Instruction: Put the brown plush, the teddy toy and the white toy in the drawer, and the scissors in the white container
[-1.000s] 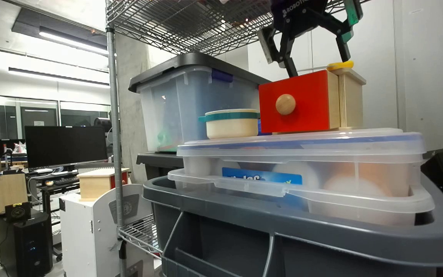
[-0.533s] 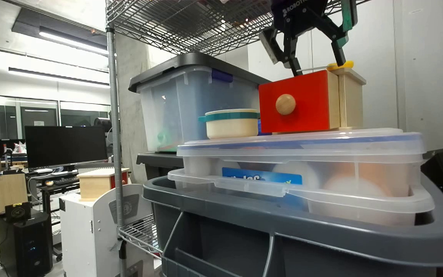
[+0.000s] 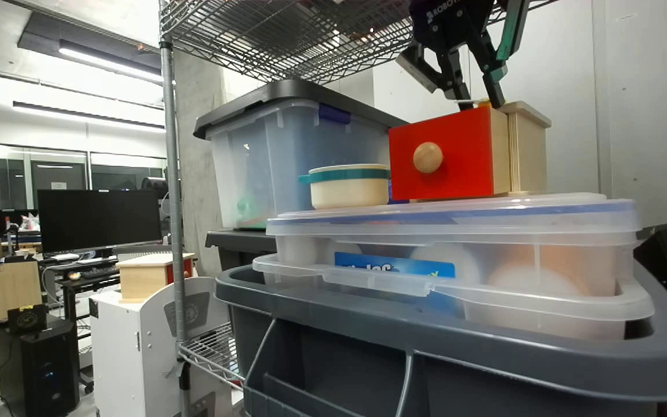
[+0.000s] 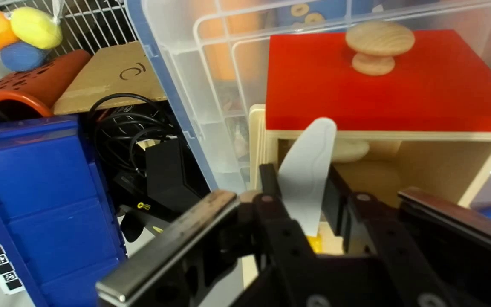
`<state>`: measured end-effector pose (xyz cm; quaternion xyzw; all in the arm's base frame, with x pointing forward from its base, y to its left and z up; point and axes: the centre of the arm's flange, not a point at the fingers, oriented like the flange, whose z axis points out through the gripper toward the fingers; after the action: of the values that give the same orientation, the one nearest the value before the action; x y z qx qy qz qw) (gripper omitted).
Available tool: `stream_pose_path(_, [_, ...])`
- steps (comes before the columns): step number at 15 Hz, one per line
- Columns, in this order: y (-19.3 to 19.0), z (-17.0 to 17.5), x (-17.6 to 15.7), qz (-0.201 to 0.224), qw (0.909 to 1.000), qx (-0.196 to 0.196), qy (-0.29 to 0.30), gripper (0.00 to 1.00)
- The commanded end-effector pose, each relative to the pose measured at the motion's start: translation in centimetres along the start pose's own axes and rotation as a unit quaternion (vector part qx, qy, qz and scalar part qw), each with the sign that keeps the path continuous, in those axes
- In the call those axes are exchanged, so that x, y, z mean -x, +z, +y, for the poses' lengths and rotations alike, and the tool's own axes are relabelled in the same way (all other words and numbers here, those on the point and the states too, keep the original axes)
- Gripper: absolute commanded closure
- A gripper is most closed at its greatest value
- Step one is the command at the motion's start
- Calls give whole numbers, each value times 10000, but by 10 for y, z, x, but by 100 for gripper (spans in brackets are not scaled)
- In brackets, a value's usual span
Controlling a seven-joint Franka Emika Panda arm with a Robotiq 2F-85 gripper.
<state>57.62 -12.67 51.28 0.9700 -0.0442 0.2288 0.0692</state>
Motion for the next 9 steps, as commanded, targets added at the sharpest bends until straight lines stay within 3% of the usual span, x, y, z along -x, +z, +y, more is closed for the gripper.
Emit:
stream_pose_path(1, [-4, 4, -7, 62, 10000, -32, 17, 93])
stream_pose_path(9, [-16, 2, -9, 122, 9999, -2, -15, 93])
